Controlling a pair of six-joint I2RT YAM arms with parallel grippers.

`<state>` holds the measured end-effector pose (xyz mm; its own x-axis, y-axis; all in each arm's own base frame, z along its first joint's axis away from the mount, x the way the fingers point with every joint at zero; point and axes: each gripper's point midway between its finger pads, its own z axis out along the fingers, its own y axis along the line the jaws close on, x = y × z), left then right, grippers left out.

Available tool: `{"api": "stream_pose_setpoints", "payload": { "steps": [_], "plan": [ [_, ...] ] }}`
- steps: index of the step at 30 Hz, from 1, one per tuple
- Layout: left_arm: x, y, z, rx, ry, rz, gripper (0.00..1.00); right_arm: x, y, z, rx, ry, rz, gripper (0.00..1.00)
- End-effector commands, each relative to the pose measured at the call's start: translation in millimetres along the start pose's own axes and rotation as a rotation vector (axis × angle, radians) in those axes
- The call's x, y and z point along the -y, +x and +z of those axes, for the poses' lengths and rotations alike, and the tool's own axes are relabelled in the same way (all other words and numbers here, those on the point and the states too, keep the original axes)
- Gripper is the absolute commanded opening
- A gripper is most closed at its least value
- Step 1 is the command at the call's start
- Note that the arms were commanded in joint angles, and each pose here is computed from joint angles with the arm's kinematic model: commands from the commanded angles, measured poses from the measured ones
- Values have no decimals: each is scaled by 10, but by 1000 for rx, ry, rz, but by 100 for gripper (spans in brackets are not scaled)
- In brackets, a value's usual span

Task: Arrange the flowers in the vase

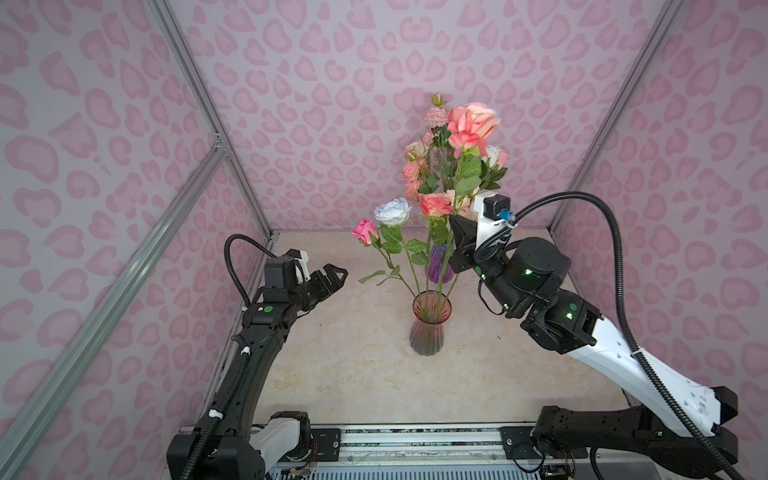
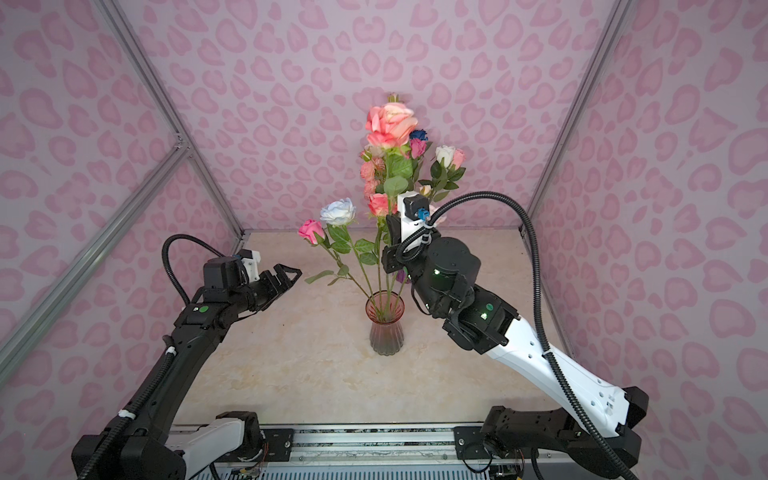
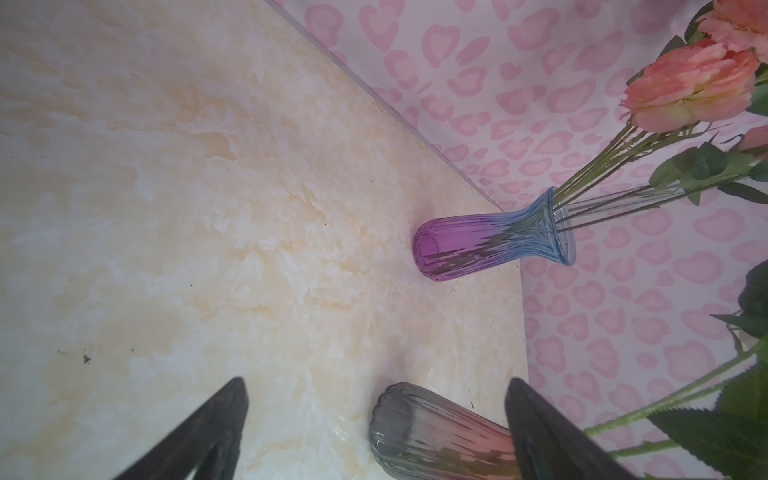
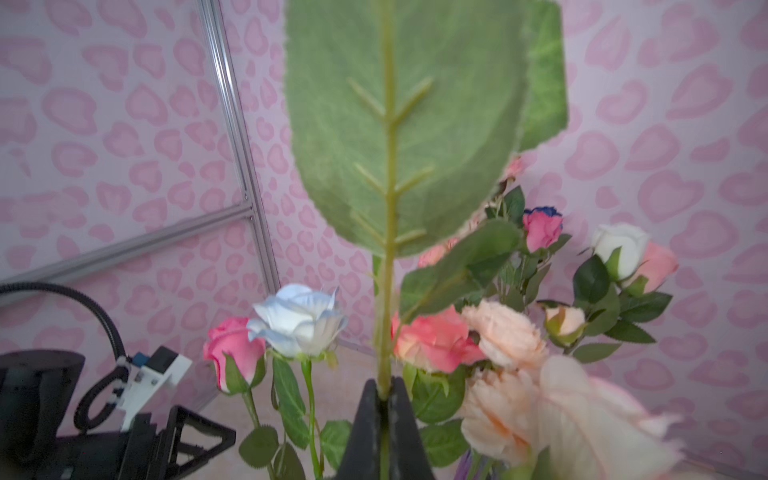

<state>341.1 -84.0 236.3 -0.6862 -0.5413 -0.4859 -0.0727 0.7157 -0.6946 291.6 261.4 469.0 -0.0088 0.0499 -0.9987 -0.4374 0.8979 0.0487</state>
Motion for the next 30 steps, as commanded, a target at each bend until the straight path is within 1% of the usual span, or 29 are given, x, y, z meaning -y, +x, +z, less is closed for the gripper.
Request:
{"api": "stream_pose_setpoints", "payload": {
  "steps": [1, 5, 7, 11, 13, 17, 20, 23, 27, 30],
  "plan": [
    [34, -11, 7, 3, 22, 5, 98, -46, 306, 47, -45, -1, 24, 0],
    [39, -10, 9, 3, 25, 4, 98, -79, 651, 70, -120, -6, 14, 3],
    [37, -11, 10, 3, 25, 4, 98, -90, 780, 67, -155, -9, 18, 11],
    [22, -16, 9, 8, 18, 3, 98, -126, 894, 26, -187, -12, 23, 24],
    [14, -11, 24, 4, 16, 1, 98, -141, 902, -2, -189, -11, 23, 29],
    [3, 0, 44, -4, 15, -3, 98, -136, 826, -82, -173, -4, 28, 31],
    [-5, -11, 38, 4, 9, -1, 98, -182, 672, -208, -143, -27, 41, 33],
    [-13, -13, 32, 8, 5, 1, 98, -232, 533, -360, -124, -48, 34, 36],
    [-29, -31, 22, 19, -5, 4, 98, -232, 452, -617, -123, -48, -5, 40],
    [-51, -38, 19, 26, -18, 7, 99, -132, 435, -812, -129, -51, 15, 43]
  ]
}}
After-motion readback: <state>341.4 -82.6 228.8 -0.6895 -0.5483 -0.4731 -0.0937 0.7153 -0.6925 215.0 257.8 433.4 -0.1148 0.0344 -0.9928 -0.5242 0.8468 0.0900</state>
